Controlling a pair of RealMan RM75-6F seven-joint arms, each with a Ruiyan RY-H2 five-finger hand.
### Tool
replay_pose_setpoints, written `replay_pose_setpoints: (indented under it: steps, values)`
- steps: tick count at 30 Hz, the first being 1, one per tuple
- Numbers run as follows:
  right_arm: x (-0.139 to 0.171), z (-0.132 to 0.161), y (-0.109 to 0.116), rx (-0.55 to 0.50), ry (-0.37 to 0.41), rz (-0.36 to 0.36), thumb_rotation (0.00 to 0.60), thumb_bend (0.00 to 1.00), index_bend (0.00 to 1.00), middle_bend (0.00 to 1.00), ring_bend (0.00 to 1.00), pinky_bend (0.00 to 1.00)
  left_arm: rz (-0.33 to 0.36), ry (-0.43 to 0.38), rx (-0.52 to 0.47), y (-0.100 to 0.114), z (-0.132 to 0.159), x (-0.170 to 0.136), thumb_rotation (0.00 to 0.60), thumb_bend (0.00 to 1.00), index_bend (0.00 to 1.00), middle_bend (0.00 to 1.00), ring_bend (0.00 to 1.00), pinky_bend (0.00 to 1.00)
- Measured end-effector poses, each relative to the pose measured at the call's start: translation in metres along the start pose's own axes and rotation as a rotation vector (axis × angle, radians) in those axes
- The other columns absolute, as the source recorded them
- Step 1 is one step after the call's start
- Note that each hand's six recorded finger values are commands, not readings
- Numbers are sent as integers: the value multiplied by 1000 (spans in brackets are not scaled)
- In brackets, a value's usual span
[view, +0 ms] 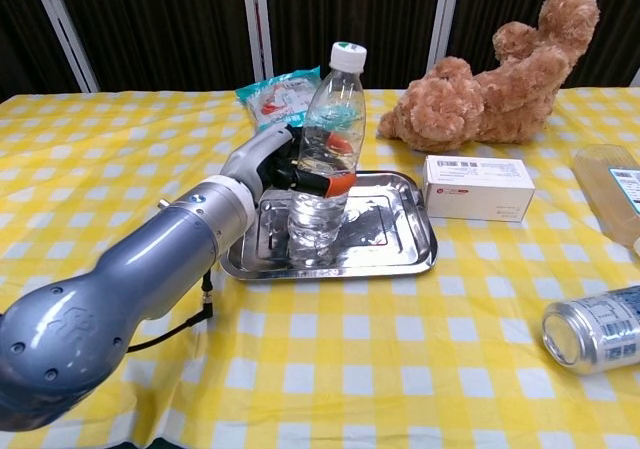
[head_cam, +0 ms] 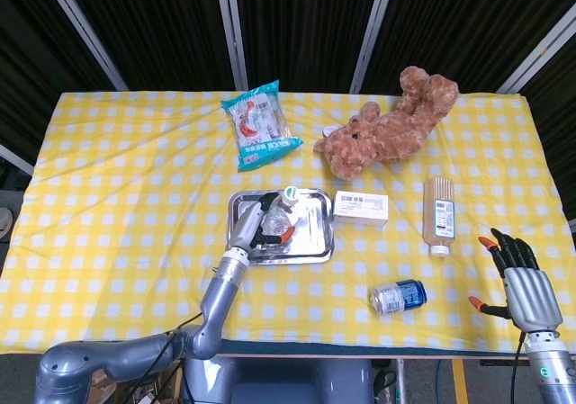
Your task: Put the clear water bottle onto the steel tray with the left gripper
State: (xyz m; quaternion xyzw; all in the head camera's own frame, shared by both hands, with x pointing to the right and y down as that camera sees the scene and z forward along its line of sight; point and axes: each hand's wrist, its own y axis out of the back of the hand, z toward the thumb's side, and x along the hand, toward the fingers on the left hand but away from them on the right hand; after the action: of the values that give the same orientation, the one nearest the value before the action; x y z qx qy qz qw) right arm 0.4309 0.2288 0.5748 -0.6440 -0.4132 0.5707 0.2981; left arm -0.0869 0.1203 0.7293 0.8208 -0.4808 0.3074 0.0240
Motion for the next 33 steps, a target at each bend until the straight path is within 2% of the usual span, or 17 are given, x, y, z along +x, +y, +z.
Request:
replay_pose_setpoints:
  steps: [3, 6, 9, 16, 27, 33]
  values:
    - [0, 0, 0, -1, -2, -2, 600, 50, 145, 0, 8, 0, -17, -5, 3, 0, 0, -1, 600, 295, 362, 227, 26, 121]
    - [0, 0, 0, -5, -5, 1, 600, 49, 145, 0, 8, 0, -38, -21, 4, 0, 1, -4, 600, 247, 301, 155, 0, 96]
    - [0, 0, -1, -6, -5, 5, 600, 49, 145, 0, 8, 0, -64, -33, 8, 2, 2, -7, 600, 244, 256, 123, 0, 84]
    - [1, 2, -2, -3, -7, 11, 600, 50, 145, 0, 8, 0, -96, -69, 42, 10, 5, -17, 600, 244, 208, 100, 0, 76]
    - [2, 4, -3, -3, -11, 20, 600, 49, 145, 0, 8, 0, -68, -51, 59, 45, -8, -31, 600, 238, 83, 9, 0, 44]
    - [2, 3, -1, 3, -17, 13, 600, 49, 145, 0, 8, 0, -68, -44, 88, 63, -13, -40, 600, 237, 92, 20, 0, 41]
